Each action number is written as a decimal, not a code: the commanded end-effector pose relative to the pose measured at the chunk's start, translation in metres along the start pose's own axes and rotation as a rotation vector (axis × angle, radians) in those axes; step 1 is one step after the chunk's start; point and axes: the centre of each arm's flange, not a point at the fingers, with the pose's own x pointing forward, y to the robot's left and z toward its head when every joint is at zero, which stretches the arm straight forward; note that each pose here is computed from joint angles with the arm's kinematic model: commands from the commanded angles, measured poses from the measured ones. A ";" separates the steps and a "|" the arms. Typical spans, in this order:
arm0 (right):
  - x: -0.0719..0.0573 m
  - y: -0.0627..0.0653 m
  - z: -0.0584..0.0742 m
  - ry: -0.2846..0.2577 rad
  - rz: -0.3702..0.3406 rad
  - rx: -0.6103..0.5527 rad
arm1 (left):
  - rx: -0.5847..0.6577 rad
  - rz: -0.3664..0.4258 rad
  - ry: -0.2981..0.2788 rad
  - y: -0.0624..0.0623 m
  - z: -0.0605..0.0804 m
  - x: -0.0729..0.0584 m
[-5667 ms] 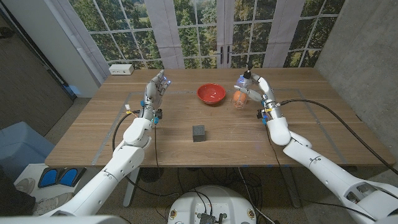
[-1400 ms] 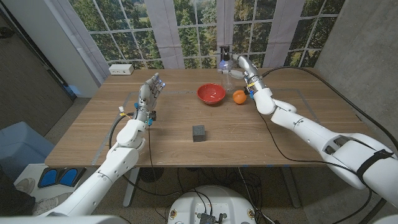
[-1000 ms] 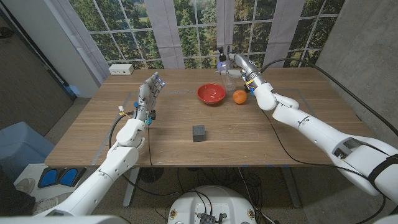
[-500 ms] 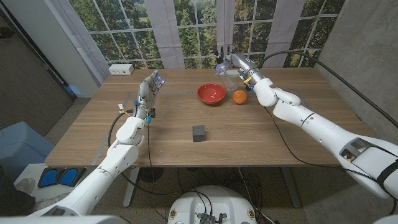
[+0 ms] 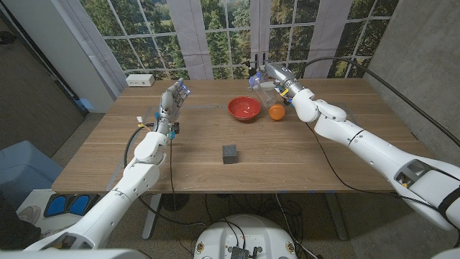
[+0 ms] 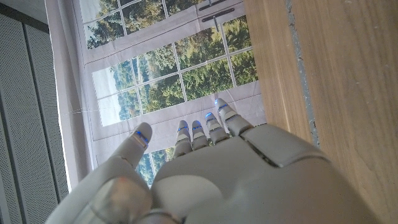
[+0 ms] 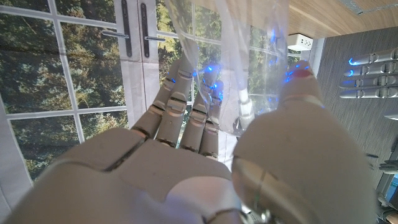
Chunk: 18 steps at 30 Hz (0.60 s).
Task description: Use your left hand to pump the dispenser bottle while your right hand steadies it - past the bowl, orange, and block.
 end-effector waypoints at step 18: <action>-0.002 0.007 0.005 0.006 0.039 -0.042 | -0.008 0.015 0.066 0.025 0.000 0.030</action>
